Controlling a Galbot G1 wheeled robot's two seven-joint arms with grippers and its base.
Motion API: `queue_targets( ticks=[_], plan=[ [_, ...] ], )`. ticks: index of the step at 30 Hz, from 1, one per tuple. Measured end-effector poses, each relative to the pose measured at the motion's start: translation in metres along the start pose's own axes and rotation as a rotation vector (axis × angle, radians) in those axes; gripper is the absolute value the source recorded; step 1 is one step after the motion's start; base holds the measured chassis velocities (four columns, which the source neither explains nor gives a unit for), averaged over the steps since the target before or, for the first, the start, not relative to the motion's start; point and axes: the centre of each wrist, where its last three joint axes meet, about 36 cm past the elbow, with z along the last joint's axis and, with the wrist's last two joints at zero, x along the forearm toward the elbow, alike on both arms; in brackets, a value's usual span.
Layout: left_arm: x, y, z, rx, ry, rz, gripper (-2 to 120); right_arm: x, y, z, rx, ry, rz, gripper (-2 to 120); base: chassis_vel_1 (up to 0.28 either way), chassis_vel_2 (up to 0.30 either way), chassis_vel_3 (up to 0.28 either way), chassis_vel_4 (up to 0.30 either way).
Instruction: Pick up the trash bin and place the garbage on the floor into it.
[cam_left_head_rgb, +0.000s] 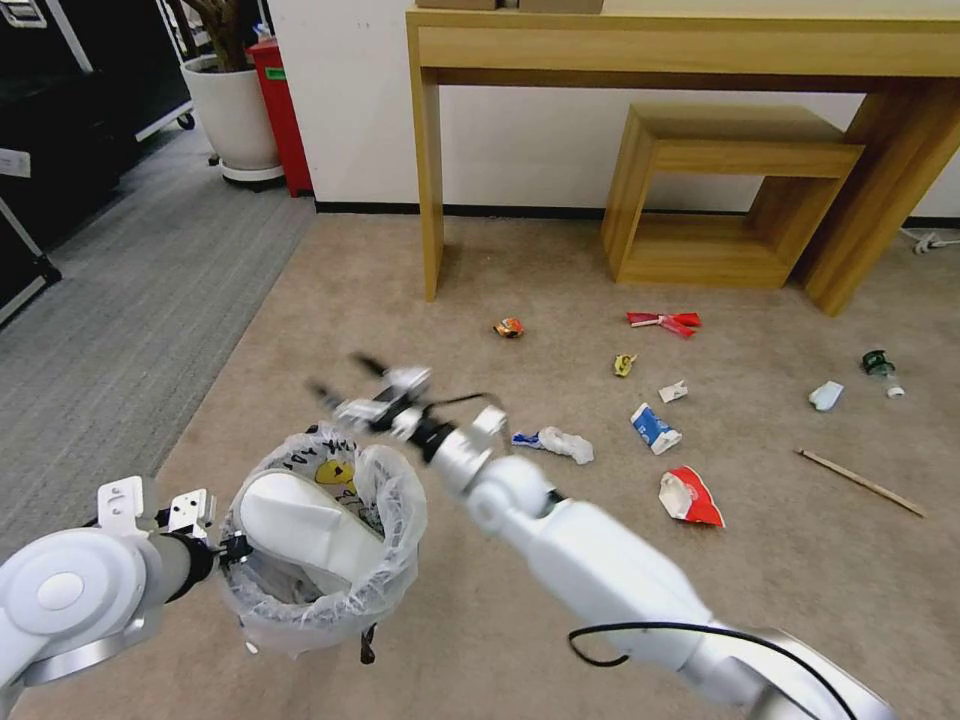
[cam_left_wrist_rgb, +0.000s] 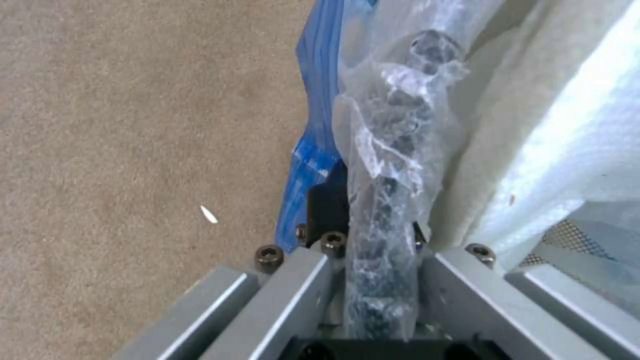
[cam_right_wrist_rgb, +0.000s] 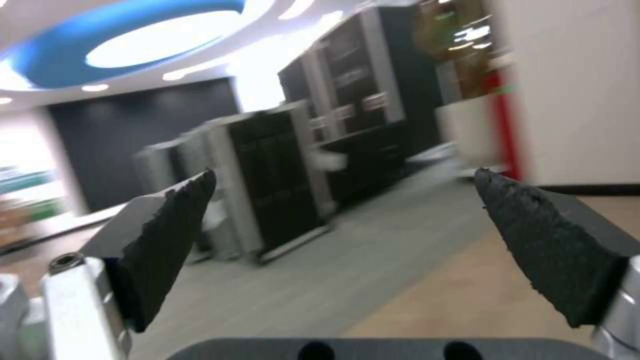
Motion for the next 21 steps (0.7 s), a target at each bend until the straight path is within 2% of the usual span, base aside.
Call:
queue_targets(
  ticks=[2,3,4,6,7,10,11,14,18,21],
  plan=[
    [0.002,-0.002,0.000,-0.007,-0.003,0.009,0,0.039,-0.038,-0.025,0.082,0.025,0.131,100,0.000,0.000,0.000,0.000],
    [0.002,-0.002,0.000,-0.007,-0.003,0.009,0,0.039,-0.038,-0.025,0.082,0.025,0.131,100,0.000,0.000,0.000,0.000],
    [0.003,-0.003,0.000,-0.010,-0.005,0.014,0,0.066,-0.059,-0.037,0.141,0.052,0.219,100,0.000,0.000,0.000,0.000],
    [0.004,-0.005,0.001,-0.013,-0.007,0.024,0,0.109,-0.084,-0.050,0.209,0.101,0.335,100,0.000,0.000,0.000,0.000],
    [0.004,-0.005,0.001,-0.013,-0.007,0.024,0,0.109,-0.084,-0.050,0.209,0.101,0.335,100,0.000,0.000,0.000,0.000],
    [0.004,-0.005,0.004,-0.019,-0.018,0.035,0,0.165,-0.103,-0.058,0.268,0.147,0.480,100,0.000,0.000,0.000,0.000],
    [0.004,-0.005,0.004,-0.019,-0.018,0.035,0,0.165,-0.103,-0.058,0.268,0.147,0.480,100,0.000,0.000,0.000,0.000],
    [0.005,-0.008,0.008,-0.016,-0.031,0.056,0,0.206,-0.106,-0.062,0.302,0.120,0.590,100,0.000,0.000,0.000,0.000],
    [0.007,-0.010,0.010,-0.021,-0.047,0.065,0,0.227,-0.103,-0.066,0.353,0.081,0.652,100,0.000,0.000,0.000,0.000],
    [0.010,-0.013,0.012,-0.019,-0.058,0.080,0,0.271,-0.078,-0.069,0.402,0.073,0.732,100,0.000,0.000,0.000,0.000]
  ],
)
